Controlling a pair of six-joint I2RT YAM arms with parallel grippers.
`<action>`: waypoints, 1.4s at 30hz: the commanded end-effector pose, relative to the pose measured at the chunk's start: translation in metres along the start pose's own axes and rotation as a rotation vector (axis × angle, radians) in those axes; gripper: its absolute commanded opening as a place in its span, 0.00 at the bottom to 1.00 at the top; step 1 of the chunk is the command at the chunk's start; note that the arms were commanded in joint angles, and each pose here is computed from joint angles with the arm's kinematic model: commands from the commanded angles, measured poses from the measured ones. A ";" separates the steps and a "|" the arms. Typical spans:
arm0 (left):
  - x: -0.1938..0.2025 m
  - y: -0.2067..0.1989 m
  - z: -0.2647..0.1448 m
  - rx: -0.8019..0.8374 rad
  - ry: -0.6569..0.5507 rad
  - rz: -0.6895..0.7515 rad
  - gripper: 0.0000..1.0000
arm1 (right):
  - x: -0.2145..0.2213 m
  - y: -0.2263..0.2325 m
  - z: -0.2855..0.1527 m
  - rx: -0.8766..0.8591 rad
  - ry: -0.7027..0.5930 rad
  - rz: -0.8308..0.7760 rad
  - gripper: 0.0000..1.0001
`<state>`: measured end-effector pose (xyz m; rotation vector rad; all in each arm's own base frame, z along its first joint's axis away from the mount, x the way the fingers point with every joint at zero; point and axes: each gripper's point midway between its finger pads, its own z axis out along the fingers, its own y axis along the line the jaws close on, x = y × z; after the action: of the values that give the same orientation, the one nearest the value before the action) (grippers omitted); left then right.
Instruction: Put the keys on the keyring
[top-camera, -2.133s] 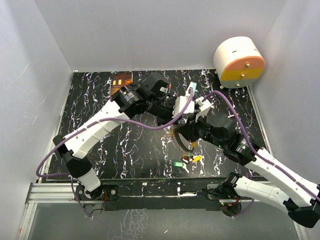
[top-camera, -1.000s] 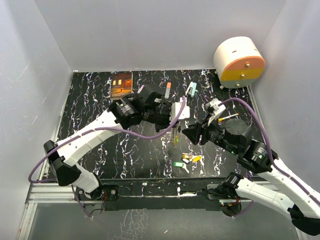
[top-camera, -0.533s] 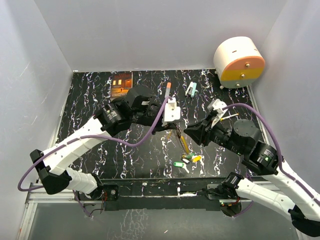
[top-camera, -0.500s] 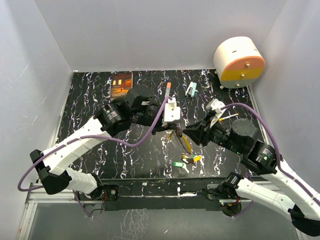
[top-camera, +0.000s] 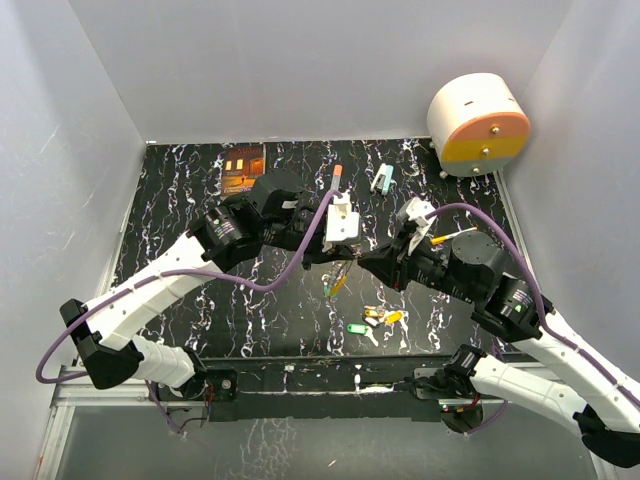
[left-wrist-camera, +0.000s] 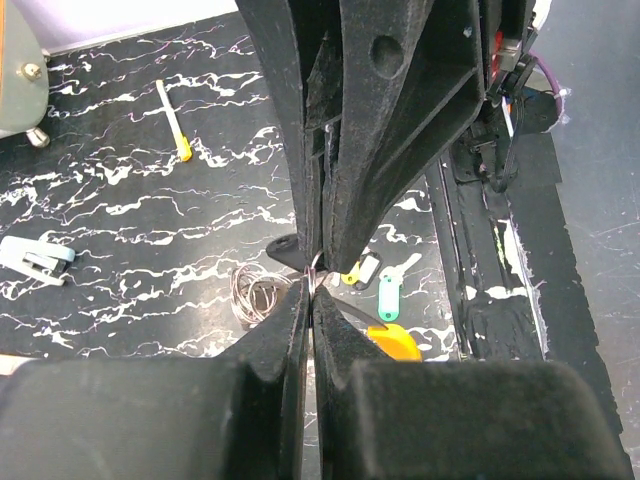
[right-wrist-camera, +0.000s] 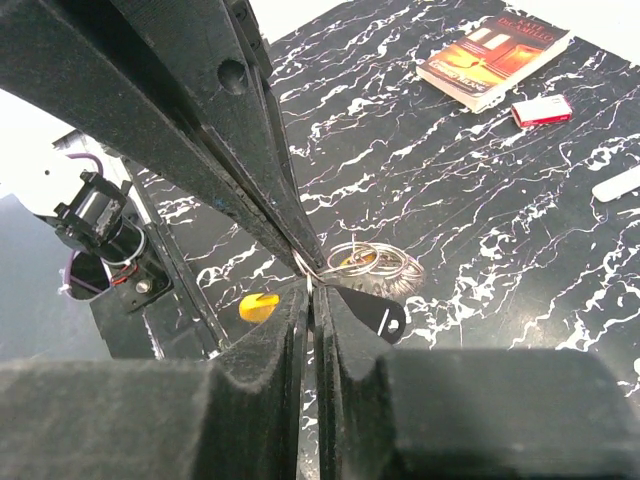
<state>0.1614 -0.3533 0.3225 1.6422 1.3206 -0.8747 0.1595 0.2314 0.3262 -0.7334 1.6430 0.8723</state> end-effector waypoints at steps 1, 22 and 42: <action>-0.022 -0.007 -0.012 0.018 -0.080 0.043 0.00 | -0.042 0.010 -0.007 -0.033 -0.132 -0.051 0.09; -0.036 -0.013 -0.026 0.019 -0.146 0.103 0.00 | -0.029 -0.002 -0.011 0.037 -0.115 -0.011 0.08; -0.041 -0.028 -0.029 0.081 -0.195 0.139 0.00 | -0.019 -0.014 0.003 0.104 -0.061 0.072 0.08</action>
<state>0.1541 -0.3489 0.3331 1.6387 1.2083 -0.9115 0.1650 0.2333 0.3203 -0.6601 1.7036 0.8832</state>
